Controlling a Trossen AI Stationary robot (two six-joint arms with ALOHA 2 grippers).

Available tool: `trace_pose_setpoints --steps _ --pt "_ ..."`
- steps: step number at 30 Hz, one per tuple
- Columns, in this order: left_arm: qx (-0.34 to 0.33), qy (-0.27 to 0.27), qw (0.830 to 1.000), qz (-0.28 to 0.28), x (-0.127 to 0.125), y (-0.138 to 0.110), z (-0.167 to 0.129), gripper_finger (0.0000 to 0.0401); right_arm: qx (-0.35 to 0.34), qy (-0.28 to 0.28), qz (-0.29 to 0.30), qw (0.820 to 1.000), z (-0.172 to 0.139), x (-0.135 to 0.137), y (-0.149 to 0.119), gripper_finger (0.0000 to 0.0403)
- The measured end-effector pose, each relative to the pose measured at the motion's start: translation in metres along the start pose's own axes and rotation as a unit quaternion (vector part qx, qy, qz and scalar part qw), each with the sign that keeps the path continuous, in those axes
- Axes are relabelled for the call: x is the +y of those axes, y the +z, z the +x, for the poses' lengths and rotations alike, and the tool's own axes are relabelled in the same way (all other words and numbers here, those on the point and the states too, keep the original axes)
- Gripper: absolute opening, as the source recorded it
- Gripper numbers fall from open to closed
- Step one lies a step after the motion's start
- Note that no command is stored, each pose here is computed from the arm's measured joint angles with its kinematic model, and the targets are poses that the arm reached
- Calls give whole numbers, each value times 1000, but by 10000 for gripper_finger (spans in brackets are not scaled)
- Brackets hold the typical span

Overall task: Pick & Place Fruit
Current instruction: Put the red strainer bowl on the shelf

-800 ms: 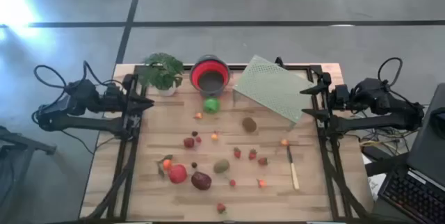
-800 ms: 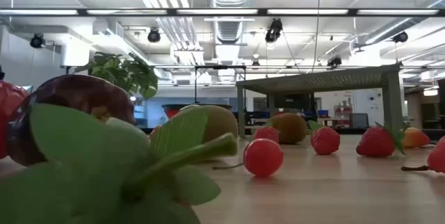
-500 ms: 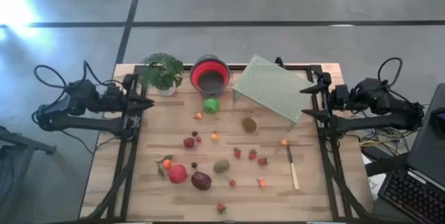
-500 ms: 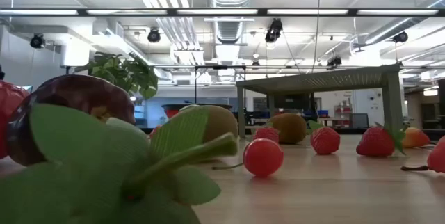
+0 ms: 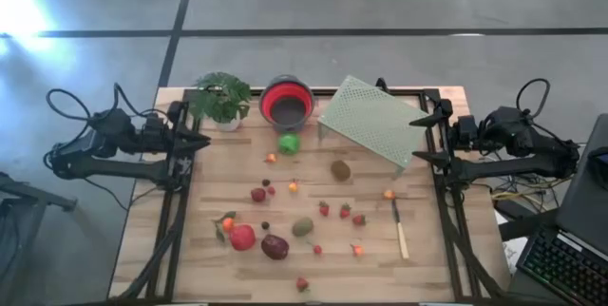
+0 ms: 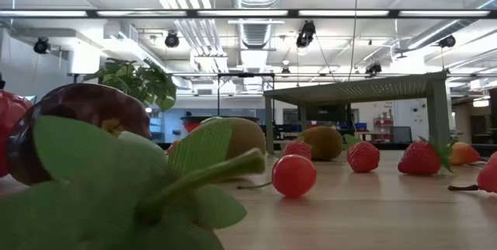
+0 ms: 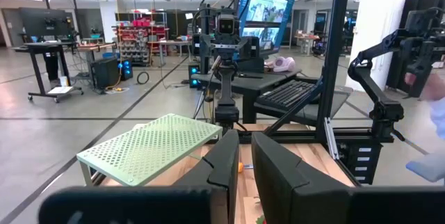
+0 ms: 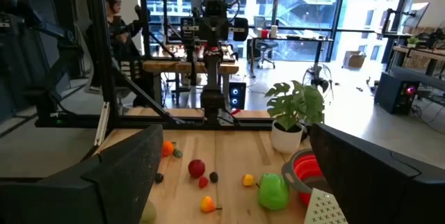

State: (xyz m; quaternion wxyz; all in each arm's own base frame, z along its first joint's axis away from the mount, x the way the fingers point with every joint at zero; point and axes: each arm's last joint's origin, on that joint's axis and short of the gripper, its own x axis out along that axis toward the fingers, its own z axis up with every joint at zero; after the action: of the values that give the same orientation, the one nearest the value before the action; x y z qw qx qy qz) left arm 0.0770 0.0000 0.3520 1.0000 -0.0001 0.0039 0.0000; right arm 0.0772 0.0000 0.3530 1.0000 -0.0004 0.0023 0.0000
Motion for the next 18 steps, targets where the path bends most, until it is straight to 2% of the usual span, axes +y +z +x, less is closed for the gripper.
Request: trace_pose_setpoints --steps 3,8,11,18 --pt "0 0 1000 0 0 0 0 46 0 0 -3 1000 0 0 0 352" --pt "0 0 1000 0 0 0 0 46 -4 0 -55 998 0 0 1 337" --pt "0 0 1000 0 0 0 0 46 -16 -1 -53 998 1 0 3 327" --pt "0 0 1000 0 0 0 0 46 -109 -5 -39 993 6 0 22 306"
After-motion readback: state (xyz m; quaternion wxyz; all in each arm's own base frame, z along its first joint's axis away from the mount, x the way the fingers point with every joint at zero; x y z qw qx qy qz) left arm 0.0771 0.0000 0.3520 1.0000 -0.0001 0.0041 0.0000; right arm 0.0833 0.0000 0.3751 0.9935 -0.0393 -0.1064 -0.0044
